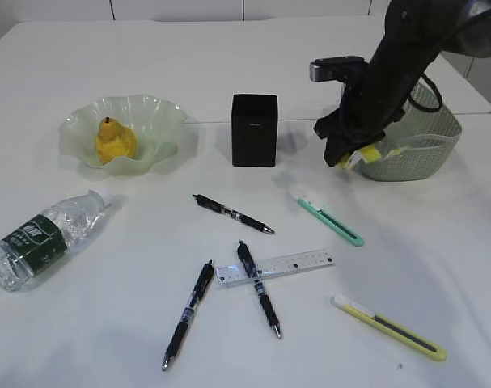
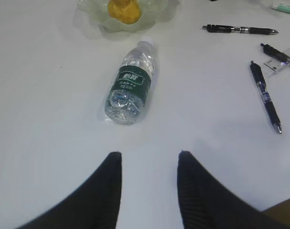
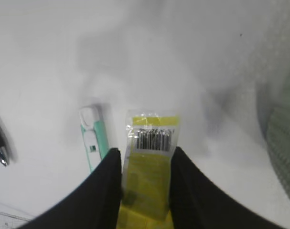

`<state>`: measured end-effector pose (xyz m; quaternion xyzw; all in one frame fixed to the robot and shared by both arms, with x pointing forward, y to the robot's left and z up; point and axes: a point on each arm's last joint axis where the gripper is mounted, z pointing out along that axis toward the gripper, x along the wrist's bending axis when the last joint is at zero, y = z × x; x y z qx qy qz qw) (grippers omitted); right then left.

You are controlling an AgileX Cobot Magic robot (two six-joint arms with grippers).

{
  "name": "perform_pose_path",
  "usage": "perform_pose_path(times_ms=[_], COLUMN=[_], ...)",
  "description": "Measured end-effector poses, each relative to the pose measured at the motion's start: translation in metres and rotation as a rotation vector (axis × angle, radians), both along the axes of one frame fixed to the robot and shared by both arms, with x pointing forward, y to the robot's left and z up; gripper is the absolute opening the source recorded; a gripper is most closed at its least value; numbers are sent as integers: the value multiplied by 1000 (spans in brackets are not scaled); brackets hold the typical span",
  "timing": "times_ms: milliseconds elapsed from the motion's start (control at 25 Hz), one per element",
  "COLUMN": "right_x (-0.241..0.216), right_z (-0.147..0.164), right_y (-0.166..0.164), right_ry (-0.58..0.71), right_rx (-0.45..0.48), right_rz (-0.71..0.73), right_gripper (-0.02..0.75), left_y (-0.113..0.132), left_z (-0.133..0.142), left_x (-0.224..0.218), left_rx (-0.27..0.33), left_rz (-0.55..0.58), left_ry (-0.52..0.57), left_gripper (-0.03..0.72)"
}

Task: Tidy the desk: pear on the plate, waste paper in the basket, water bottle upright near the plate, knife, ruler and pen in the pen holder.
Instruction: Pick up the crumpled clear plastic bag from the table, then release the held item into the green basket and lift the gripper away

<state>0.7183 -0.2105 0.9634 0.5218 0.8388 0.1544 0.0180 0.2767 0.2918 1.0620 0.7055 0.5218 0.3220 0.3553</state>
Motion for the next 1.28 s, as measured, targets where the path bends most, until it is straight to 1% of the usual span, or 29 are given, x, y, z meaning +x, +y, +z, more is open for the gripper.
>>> perform_pose_path(times_ms=[320,480,720,960,1080,1280], right_x=[14,17,20,25,28,33], right_z=[49,62,68,69,70,71], right_y=[2,2,-5,-20,-33,-53], right_ry=[-133,-174,-209,-247,-261,-298], right_rx=[40,37,-28,-69,-85,-123], right_rz=[-52,-67,-116,-214,-279,-341], right_gripper=[265,265,265,265,265,265], left_y=[0,0,0,0,0,0], left_z=[0,0,0,0,0,0], left_x=[0,0,0,0,0,0], left_rx=[0,0,1,1,1,1], left_rz=[0,0,0,0,0,0], left_ry=[0,0,0,0,0,0], left_gripper=[271,270,269,268,268,268])
